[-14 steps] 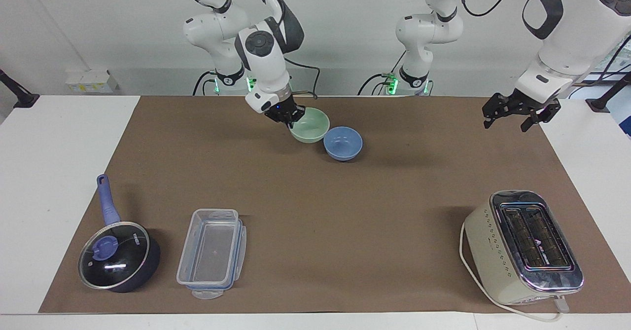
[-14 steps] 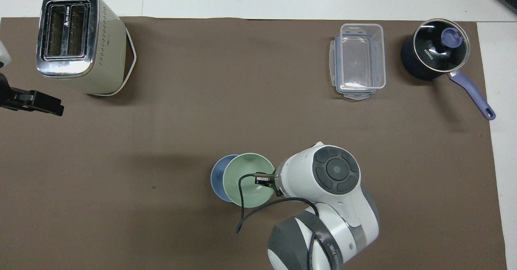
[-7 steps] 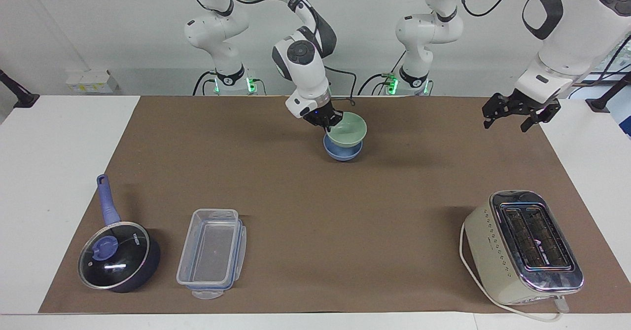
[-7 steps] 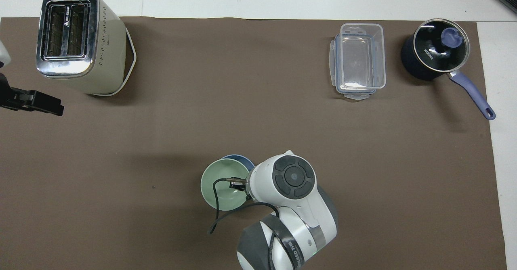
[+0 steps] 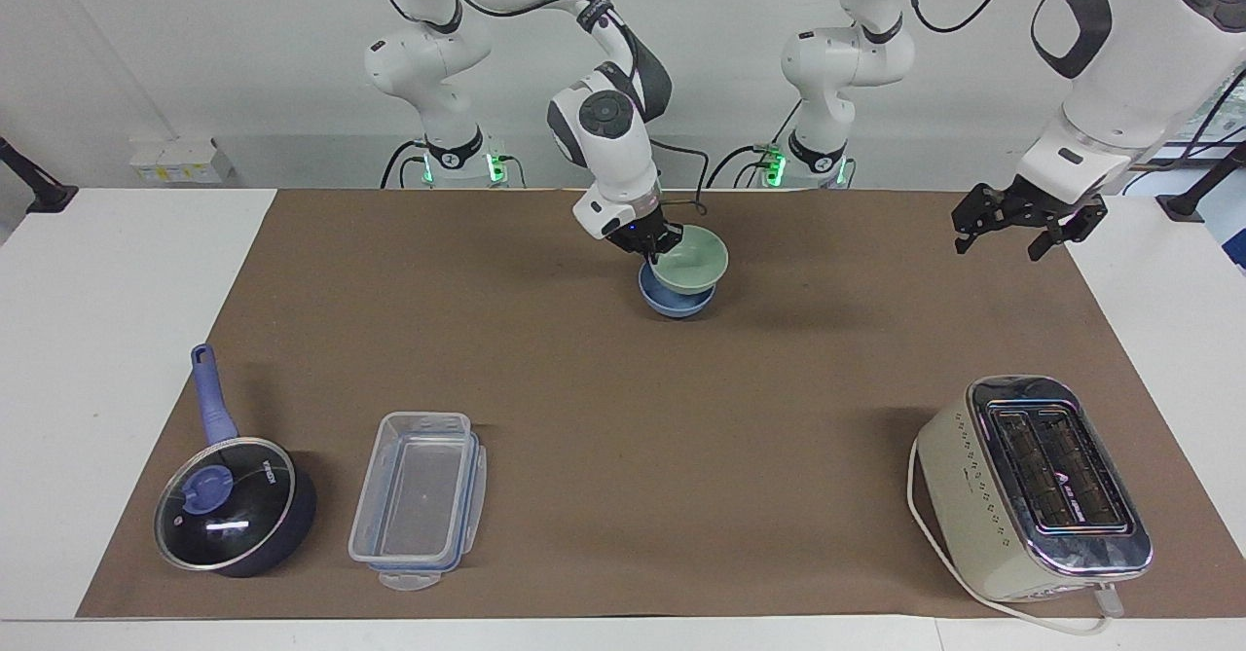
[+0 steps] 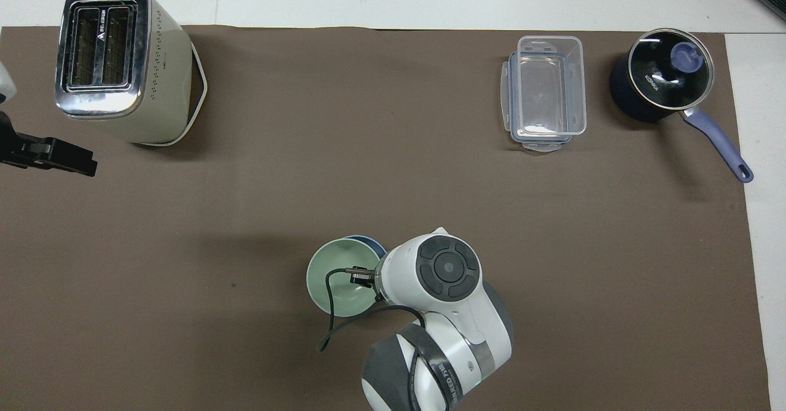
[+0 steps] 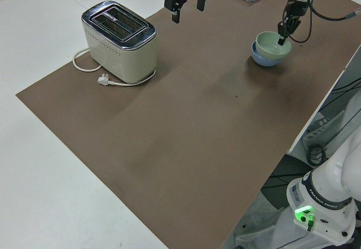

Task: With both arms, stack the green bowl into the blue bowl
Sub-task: 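Lower the green bowl into the blue bowl with the right gripper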

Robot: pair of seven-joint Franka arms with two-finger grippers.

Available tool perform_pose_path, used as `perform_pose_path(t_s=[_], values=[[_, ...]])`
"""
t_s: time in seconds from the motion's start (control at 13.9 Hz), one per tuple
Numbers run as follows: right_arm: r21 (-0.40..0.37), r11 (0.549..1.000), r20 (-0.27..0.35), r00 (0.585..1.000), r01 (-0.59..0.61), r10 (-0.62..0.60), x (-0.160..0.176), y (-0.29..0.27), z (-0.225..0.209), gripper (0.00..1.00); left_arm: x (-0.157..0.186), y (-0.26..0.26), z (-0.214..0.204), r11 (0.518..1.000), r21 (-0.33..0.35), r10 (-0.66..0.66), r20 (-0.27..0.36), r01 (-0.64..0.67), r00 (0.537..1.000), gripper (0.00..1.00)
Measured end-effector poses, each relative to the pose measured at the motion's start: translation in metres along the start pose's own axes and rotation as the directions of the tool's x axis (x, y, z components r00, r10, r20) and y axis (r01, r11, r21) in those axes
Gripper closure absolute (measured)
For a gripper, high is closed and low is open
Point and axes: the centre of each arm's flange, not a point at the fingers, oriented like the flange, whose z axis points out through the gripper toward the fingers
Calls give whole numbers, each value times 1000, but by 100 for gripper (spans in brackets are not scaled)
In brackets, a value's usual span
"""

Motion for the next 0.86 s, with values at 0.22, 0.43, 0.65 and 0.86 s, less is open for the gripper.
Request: perform_pose_path(t_s=[0.22, 0.43, 0.65, 0.86], values=[[8, 1000, -13, 1000, -8, 8, 5, 4, 2, 94, 0, 0, 0, 1000, 0, 0, 0, 0, 1000, 0], [7, 1000, -13, 1000, -10, 11, 7, 6, 2, 94, 0, 0, 0, 1000, 0, 0, 0, 0, 1000, 0], [5, 1000, -13, 1000, 14, -14, 7, 6, 2, 94, 0, 0, 0, 1000, 0, 0, 0, 0, 1000, 0], [-1, 999, -10, 999, 32, -32, 7, 8, 5, 94, 0, 0, 0, 1000, 0, 0, 0, 0, 1000, 0]])
